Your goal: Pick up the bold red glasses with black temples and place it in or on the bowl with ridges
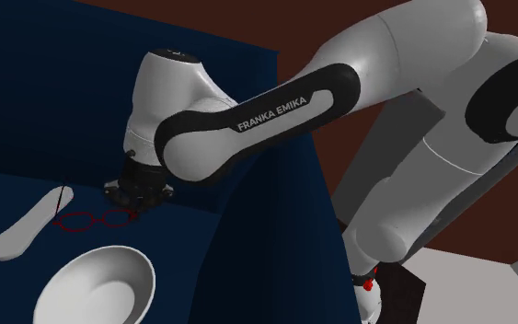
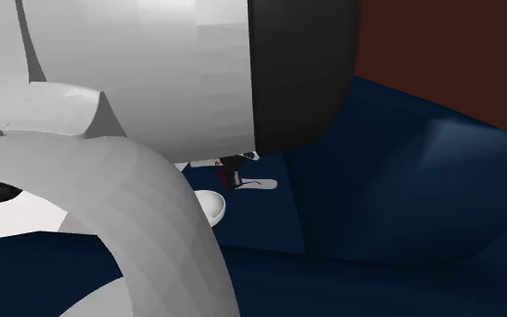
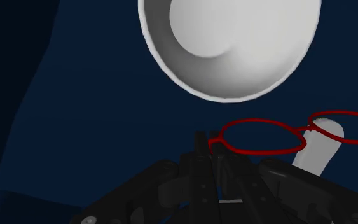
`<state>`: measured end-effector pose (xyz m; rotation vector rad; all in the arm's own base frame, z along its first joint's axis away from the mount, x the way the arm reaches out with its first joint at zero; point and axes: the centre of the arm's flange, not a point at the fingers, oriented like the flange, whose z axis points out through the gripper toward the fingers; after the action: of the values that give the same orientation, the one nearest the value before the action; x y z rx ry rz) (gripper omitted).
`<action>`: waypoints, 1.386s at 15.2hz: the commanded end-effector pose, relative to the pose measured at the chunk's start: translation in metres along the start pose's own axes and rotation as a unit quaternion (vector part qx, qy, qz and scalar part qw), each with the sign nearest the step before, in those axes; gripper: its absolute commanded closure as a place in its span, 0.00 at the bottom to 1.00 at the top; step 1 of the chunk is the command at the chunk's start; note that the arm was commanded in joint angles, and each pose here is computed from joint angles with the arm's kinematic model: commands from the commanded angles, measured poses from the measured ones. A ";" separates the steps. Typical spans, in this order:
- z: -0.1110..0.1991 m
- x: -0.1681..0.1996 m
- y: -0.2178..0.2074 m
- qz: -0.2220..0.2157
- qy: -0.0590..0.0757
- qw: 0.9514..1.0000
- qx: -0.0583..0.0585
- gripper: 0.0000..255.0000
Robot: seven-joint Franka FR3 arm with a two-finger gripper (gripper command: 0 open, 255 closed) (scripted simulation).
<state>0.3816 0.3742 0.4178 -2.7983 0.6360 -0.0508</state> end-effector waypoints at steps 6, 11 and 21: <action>0.004 -0.092 -0.003 0.001 0.000 1.000 0.000 1.00; 0.012 -0.143 -0.002 0.001 0.000 1.000 0.000 1.00; 0.063 -0.142 0.013 0.001 0.000 1.000 0.000 1.00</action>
<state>0.2543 0.4398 0.3625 -2.7985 0.6381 -0.0505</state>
